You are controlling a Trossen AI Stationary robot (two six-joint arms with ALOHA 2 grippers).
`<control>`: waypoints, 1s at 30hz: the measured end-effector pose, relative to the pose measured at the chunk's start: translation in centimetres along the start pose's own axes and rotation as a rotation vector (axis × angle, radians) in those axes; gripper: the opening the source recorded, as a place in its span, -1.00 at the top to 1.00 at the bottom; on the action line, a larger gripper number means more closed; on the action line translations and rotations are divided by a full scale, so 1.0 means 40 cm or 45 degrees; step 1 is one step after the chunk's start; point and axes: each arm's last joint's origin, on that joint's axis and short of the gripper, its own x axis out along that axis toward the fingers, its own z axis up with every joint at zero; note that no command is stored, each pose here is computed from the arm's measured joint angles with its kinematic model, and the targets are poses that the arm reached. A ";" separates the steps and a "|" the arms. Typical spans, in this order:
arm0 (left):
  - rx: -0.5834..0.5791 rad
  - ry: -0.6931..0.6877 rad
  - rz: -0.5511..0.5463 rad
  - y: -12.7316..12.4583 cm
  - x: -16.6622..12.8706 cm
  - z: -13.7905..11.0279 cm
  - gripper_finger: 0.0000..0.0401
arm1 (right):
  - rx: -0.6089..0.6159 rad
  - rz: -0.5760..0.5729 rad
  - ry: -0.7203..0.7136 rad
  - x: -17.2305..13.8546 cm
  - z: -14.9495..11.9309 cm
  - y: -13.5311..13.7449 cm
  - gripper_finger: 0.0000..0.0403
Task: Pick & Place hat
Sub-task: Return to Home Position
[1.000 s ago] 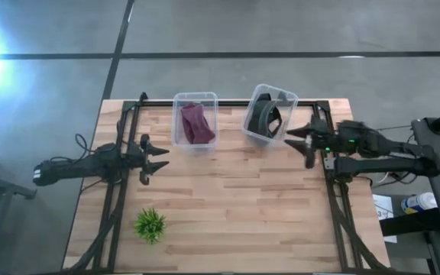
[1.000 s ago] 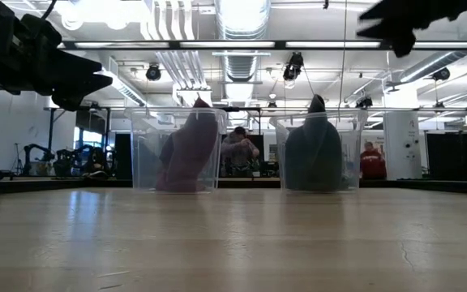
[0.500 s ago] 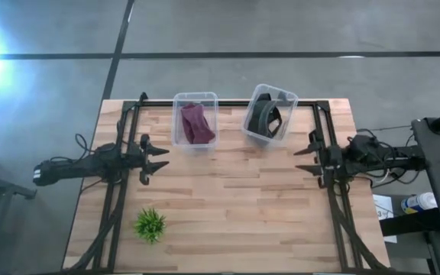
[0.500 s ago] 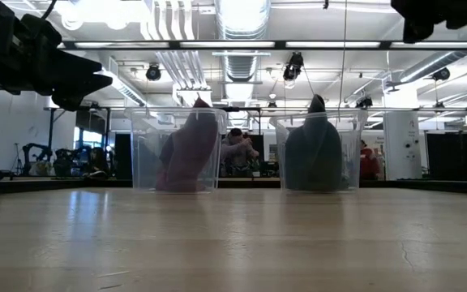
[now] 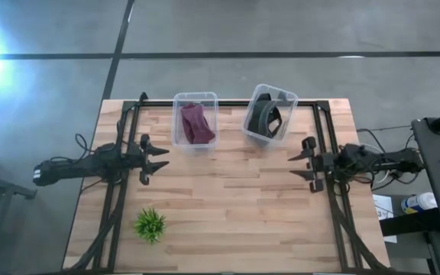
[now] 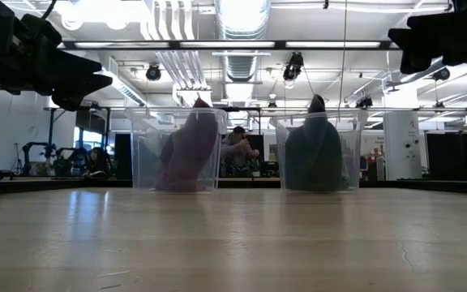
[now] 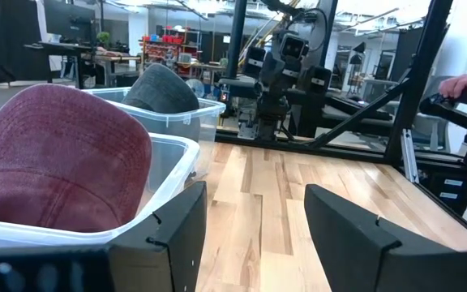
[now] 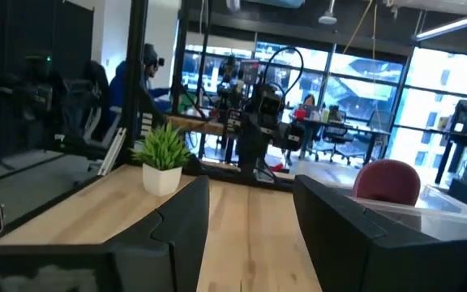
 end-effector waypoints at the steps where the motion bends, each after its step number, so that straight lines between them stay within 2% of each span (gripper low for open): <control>1: 0.000 0.000 0.000 0.000 0.000 0.000 -0.01 | 0.000 -0.001 -0.006 0.000 -0.008 0.001 0.12; 6: 0.000 0.000 0.000 0.000 0.000 0.000 -0.01 | -0.004 -0.016 -0.018 0.001 -0.025 0.001 0.12; 10: 0.000 0.000 0.000 0.000 0.000 0.000 -0.01 | -0.008 -0.091 0.003 0.003 -0.029 -0.014 0.11; 14: 0.000 0.000 0.000 0.000 0.000 0.000 -0.01 | 0.063 -0.167 0.005 -0.002 -0.030 -0.028 0.11; 17: 0.000 0.000 0.000 0.000 0.000 0.000 -0.01 | 0.120 -0.154 0.025 -0.010 -0.035 -0.027 0.13; 21: 0.000 0.000 0.000 0.000 0.000 0.000 -0.01 | 0.108 -0.104 0.115 -0.016 -0.053 -0.021 0.12; 24: 0.000 0.000 0.000 0.000 0.000 0.000 -0.01 | 0.089 -0.100 0.169 -0.016 -0.063 -0.021 0.12; 30: 0.000 -0.001 0.000 0.000 0.000 0.000 -0.01 | 0.156 -0.112 0.201 -0.014 -0.069 -0.021 0.13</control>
